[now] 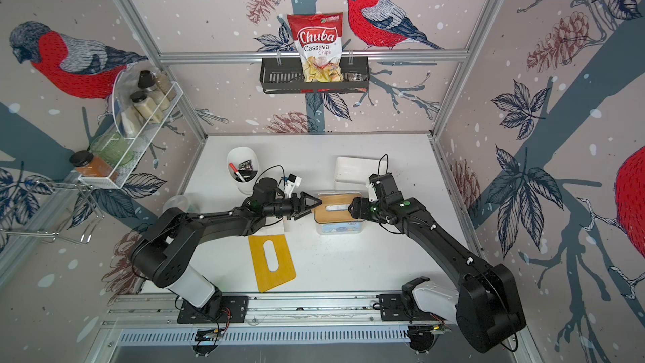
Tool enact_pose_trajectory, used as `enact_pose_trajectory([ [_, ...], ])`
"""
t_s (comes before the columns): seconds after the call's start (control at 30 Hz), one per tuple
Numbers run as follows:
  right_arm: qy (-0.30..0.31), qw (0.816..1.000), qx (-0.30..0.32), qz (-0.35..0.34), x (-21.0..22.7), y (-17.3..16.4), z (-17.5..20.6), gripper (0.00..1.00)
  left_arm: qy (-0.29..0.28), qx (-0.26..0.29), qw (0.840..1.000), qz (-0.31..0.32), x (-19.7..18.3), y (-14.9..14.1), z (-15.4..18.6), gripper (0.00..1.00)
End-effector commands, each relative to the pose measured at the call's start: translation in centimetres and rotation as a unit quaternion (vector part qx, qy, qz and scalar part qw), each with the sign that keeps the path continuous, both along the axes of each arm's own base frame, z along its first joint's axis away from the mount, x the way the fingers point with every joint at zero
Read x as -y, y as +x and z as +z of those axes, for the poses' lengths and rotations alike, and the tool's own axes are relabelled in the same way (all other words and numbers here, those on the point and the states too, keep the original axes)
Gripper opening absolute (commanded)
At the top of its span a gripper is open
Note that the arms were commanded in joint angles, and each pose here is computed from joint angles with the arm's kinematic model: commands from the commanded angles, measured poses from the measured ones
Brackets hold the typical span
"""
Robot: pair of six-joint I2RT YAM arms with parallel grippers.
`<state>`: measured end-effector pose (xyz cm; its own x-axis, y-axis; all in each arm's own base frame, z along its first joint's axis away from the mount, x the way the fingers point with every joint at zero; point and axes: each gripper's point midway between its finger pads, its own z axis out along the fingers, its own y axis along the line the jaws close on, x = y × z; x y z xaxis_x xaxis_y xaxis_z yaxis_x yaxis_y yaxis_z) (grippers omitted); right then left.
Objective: Put the tissue paper into the tissue box
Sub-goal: Close the box lid on the tissue box.
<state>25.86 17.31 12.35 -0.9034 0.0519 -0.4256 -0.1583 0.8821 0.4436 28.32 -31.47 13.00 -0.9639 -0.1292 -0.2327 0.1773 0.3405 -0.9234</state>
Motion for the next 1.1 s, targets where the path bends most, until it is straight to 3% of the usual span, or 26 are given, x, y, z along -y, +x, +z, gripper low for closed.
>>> enact_pose_trajectory([
  [0.0,0.007,1.000,0.004,-0.008,-0.4,0.2,0.4,0.76,-0.013,0.021,1.000,-0.006,0.3,0.1,0.8,0.79],
  [0.43,0.006,1.000,0.014,-0.012,-1.5,-0.1,0.7,0.70,-0.011,0.022,1.000,-0.003,0.2,0.1,0.9,0.79],
  [0.63,-0.020,0.999,0.015,-0.032,0.2,0.3,0.0,0.76,0.012,0.029,0.999,0.007,-0.3,0.2,0.1,0.79],
  [0.83,0.002,0.999,0.013,-0.037,1.2,0.7,-0.1,0.81,0.018,0.030,0.999,0.008,-0.4,0.3,-0.3,0.79],
  [1.07,0.002,1.000,0.012,-0.029,1.1,1.2,0.1,0.76,0.020,0.031,0.999,0.006,-0.3,0.3,-0.3,0.79],
])
